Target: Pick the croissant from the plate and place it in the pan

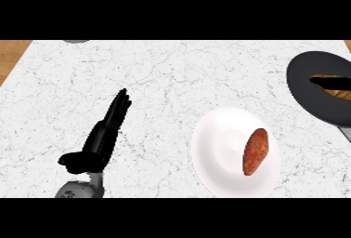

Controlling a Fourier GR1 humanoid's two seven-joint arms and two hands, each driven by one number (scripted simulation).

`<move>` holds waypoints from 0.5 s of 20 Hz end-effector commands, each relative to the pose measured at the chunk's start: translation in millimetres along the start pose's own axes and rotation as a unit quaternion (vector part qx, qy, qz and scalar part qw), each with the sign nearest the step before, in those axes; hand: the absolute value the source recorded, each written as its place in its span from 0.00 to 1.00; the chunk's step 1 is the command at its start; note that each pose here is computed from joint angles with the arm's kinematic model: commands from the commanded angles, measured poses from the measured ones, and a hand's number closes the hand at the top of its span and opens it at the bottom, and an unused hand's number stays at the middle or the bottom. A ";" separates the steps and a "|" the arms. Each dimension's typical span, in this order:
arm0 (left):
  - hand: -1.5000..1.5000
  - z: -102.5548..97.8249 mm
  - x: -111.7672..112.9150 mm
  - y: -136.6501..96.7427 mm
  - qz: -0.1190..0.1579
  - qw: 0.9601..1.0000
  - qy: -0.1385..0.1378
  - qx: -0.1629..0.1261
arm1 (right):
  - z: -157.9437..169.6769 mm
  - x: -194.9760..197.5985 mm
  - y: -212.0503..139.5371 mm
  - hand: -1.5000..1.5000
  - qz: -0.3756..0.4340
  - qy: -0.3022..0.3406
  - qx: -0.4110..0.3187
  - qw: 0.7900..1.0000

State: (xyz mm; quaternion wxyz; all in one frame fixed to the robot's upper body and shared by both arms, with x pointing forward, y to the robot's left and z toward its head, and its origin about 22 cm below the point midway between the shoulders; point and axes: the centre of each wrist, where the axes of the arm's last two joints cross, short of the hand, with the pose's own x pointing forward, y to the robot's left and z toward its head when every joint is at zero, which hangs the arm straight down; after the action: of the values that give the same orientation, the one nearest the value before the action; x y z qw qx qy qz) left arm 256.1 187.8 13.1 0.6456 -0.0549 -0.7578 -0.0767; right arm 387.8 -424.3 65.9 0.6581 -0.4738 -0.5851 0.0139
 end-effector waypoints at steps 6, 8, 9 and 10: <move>0.50 -0.5 -0.4 -3.2 -0.003 1.000 0.009 0.012 | -7.7 -14.5 -28.9 0.00 -0.155 -0.013 -0.045 0.987; 0.50 6.9 -12.3 6.2 0.001 1.000 0.013 0.022 | -13.0 -28.2 -60.4 0.00 -0.190 -0.021 -0.033 0.981; 0.50 3.2 2.4 -2.9 -0.001 1.000 0.012 0.019 | -12.2 -28.5 -57.6 0.00 -0.217 -0.014 -0.032 0.976; 0.50 8.2 11.9 13.8 -0.006 1.000 0.013 0.021 | -7.3 -36.9 -53.4 0.00 -0.217 -0.019 -0.019 0.976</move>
State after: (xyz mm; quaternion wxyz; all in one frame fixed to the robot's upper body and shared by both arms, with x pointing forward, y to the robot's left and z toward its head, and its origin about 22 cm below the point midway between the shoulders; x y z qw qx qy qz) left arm 253.2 193.2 14.9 0.6531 -0.0426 -0.7530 -0.0675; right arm 365.3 -465.1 75.5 0.6293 -0.3892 -0.6640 -0.1081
